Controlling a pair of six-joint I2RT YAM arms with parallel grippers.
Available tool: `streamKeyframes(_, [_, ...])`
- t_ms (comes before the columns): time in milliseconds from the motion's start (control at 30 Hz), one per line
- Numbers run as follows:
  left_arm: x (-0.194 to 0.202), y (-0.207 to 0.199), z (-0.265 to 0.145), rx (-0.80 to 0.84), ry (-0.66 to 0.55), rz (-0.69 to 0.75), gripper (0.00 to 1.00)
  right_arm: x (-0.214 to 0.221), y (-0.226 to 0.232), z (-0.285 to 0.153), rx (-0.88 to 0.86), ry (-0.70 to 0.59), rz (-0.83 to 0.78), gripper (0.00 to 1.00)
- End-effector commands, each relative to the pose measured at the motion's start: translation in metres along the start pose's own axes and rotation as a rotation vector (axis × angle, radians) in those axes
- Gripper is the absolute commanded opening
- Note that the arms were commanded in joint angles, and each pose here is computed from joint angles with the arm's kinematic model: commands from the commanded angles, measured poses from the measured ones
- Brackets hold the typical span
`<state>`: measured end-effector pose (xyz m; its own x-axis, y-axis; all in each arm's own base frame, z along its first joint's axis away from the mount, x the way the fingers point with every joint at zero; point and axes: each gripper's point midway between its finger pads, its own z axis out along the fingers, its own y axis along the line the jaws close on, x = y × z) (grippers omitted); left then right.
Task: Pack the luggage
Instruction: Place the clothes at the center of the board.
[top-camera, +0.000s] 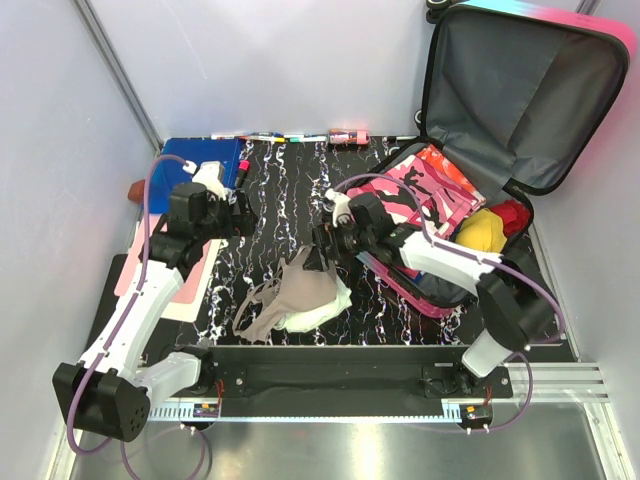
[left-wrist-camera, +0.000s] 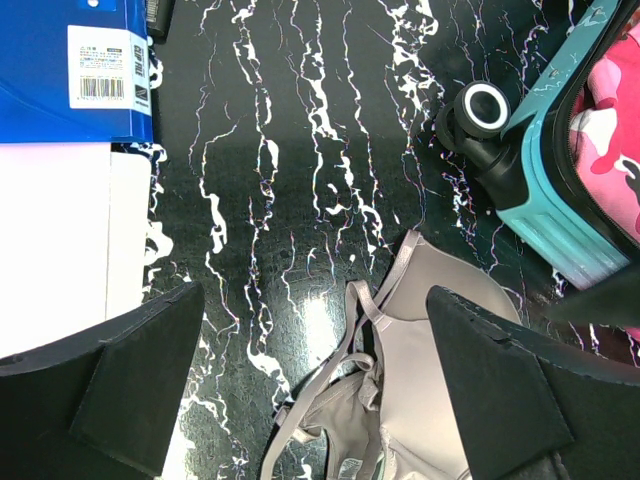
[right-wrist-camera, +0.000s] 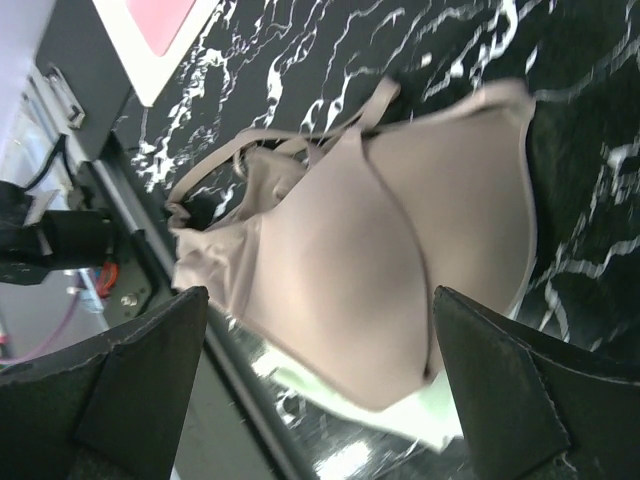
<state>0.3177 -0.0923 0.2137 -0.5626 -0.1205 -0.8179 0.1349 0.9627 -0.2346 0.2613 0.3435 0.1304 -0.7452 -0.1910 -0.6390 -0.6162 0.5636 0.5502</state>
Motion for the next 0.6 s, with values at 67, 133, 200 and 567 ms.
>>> streamKeyframes(67, [-0.01, -0.003, 0.0, 0.011, -0.039, 0.007, 0.99, -0.023, -0.004, 0.031, -0.062, 0.004, -0.15, 1.0])
streamKeyframes(133, [-0.011, -0.003, 0.0, 0.008, -0.041, 0.009, 0.99, -0.019, -0.009, 0.042, -0.071, 0.029, -0.147, 1.0])
streamKeyframes(200, [-0.011, -0.003, 0.0, 0.01, -0.04, 0.011, 0.99, -0.017, -0.008, 0.046, -0.099, 0.044, -0.143, 0.99])
streamKeyframes(567, [-0.011, -0.003, 0.0, 0.009, -0.039, 0.01, 0.99, -0.002, 0.003, 0.046, -0.184, 0.093, -0.127, 0.83])
